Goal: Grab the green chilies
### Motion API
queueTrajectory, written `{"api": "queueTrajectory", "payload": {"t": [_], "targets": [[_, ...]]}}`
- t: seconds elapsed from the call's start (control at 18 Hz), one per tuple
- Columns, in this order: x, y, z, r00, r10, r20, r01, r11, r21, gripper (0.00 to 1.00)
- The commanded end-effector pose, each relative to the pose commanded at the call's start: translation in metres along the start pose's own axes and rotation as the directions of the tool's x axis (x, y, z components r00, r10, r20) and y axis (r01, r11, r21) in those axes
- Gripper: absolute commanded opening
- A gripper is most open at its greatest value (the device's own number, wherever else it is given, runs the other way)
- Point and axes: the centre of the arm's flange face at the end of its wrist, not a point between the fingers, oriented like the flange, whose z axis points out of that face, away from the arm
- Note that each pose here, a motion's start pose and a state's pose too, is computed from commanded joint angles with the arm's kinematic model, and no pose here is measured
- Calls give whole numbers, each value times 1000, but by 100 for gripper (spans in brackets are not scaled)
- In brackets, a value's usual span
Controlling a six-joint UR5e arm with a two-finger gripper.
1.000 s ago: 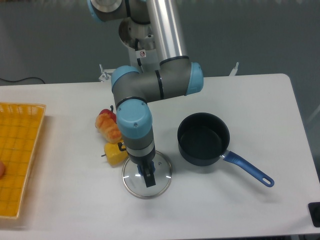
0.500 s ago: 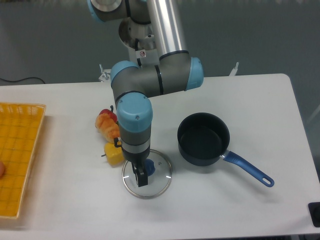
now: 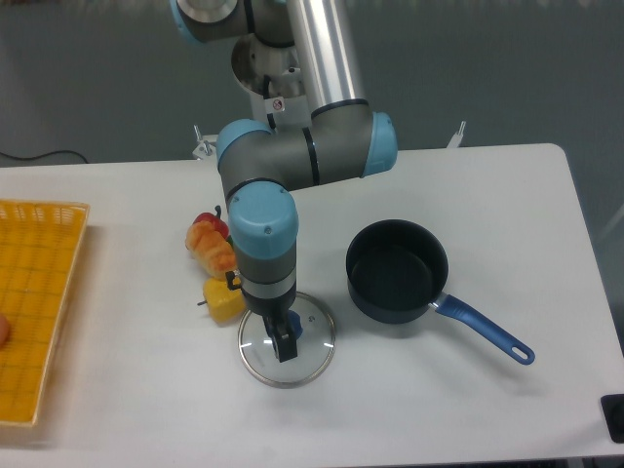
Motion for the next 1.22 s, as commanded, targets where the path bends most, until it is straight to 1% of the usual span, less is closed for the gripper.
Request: {"api": "queueTrajectory", "payload": {"t": [0.06, 0.11, 0.17, 0.22, 0.39, 0.5, 0.56, 0.67, 0.89, 1.0, 1.22], "targets": [[0, 7, -1, 1000, 24, -4, -24, 1000, -7, 100], [1, 15, -2, 996, 93, -8, -93, 996, -18, 100], [2, 18, -9, 984, 176, -4, -176, 984, -26, 100], [5, 20, -11, 973, 231, -7, -231, 973, -29, 100], [22, 26, -7, 956, 287, -51, -290, 956, -51, 100], [33, 25, 1, 929, 358, -91, -364, 929, -66, 100], [41, 25, 5, 921, 376, -106, -384, 921, -68, 100], [61, 21, 16, 912, 386, -139, -397, 916, -60, 100], [89, 15, 19, 901, 401, -164, -413, 909, -51, 100], [106, 15, 26, 897, 401, -187, -415, 909, -43, 100], [118, 15, 23, 894, 406, -190, -421, 906, -41, 100]]}}
